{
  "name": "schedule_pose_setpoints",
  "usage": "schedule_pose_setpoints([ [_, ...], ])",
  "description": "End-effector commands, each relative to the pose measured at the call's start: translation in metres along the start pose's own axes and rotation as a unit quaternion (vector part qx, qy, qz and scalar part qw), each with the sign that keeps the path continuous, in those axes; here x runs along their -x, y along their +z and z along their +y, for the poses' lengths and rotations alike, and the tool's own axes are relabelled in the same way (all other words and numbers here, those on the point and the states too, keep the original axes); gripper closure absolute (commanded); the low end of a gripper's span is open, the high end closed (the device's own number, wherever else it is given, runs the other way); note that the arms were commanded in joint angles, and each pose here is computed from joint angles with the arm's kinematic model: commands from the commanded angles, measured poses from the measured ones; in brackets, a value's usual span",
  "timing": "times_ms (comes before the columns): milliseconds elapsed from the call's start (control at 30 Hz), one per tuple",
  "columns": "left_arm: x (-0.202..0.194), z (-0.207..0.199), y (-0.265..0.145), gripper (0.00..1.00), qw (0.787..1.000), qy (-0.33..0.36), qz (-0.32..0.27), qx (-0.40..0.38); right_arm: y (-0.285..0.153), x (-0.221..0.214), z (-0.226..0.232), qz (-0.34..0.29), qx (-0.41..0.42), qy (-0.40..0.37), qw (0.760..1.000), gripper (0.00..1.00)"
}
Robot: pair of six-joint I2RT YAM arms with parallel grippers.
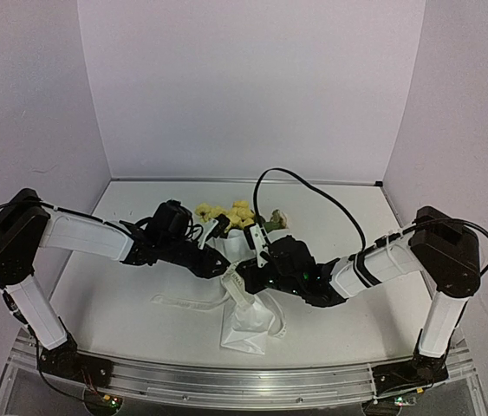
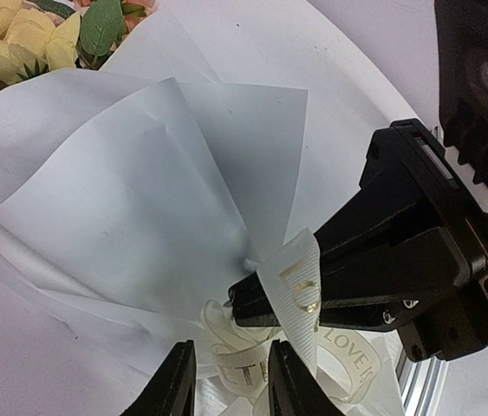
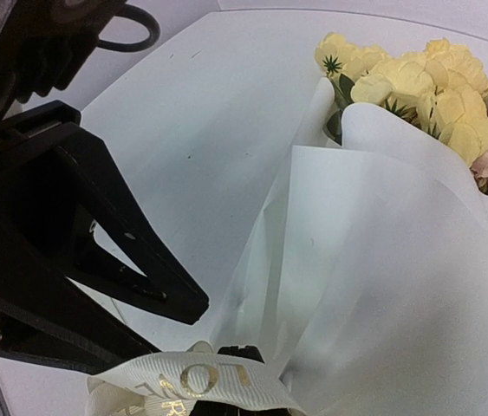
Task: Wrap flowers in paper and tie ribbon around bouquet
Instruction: Cross the half-tied ribbon over the folded bouquet.
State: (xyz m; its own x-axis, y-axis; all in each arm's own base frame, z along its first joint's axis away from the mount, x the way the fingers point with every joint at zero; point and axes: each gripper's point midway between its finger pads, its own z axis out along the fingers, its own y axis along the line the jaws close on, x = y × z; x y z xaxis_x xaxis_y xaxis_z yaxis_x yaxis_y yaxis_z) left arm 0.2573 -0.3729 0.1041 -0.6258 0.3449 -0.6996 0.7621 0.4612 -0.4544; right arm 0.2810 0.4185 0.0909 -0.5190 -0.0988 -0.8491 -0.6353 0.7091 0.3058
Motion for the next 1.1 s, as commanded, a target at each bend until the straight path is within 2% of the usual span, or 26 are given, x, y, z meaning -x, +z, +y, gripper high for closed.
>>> schedule_pose_setpoints([
  [0, 0.016, -0.012, -0.005, 0.69, 0.999, 0.028, -0.026, -0.02, 0.004, 0.02, 0.007, -0.03, 0.011, -0.001, 0.999, 1.0],
  [700, 0.014, -0.013, 0.007, 0.71, 0.999, 0.021, -0.02, -0.036, 0.002, 0.026, 0.011, -0.035, 0.019, 0.004, 0.999, 1.0],
  [1067, 0.016, -0.014, 0.013, 0.76, 0.999, 0.019, -0.024, -0.038, 0.001, 0.026, 0.012, -0.034, 0.022, -0.002, 0.999, 1.0],
])
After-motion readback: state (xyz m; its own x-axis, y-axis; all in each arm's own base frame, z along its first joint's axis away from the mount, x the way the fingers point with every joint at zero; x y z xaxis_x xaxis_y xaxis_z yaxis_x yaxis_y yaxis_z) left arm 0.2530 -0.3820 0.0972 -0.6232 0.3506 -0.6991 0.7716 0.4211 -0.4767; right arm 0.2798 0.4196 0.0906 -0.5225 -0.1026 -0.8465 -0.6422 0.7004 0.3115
